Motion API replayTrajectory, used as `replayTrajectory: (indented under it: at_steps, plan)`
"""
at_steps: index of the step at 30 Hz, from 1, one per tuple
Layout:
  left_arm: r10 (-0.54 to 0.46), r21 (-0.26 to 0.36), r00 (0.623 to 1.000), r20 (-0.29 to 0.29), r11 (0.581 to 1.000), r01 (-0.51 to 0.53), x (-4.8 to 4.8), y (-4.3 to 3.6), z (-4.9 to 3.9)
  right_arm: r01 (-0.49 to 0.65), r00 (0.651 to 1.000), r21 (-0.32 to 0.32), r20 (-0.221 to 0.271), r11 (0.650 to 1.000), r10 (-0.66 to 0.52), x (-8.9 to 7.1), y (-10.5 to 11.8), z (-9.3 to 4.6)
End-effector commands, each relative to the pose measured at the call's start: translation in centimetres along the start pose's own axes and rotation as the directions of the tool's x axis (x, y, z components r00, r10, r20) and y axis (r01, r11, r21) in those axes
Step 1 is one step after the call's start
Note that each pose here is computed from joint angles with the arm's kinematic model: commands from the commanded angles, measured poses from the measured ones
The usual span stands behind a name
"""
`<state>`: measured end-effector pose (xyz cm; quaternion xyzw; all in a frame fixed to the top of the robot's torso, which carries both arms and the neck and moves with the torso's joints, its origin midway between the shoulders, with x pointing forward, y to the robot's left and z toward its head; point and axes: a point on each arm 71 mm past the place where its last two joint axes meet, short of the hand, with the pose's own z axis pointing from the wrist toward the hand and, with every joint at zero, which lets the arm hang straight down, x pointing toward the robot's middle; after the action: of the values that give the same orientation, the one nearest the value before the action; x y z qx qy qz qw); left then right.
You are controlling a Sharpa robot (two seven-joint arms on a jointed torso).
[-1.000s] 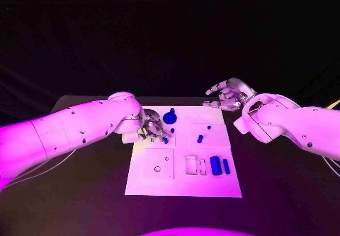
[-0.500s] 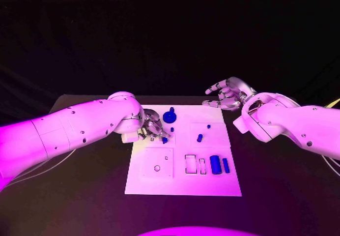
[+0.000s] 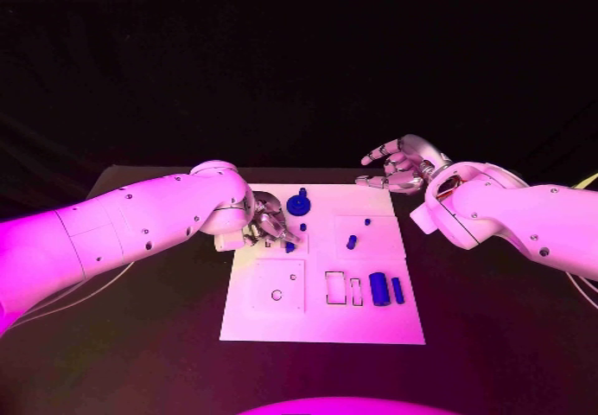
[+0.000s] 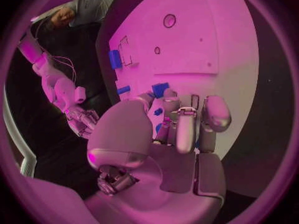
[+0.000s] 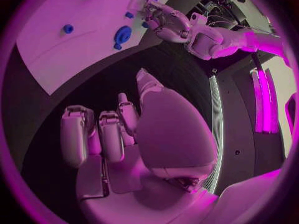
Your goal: Assemble the parts on the task board
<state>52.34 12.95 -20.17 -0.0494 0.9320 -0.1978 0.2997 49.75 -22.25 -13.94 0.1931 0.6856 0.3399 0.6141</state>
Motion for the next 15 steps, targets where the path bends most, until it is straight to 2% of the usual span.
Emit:
replayTrajectory:
  at_steps: [1, 15]
  plan:
    - [-0.006, 0.008, 1.000, -0.005, 1.000, 0.006, 0.10, -0.16, 0.01, 0.002, 1.000, -0.003, -0.002, 1.000, -0.002, 0.02, 0.03, 0.00]
    - [-0.015, 0.008, 1.000, -0.011, 1.000, 0.015, 0.14, 0.17, -0.11, 0.002, 1.000, -0.001, -0.001, 1.000, -0.002, -0.04, -0.05, -0.01]
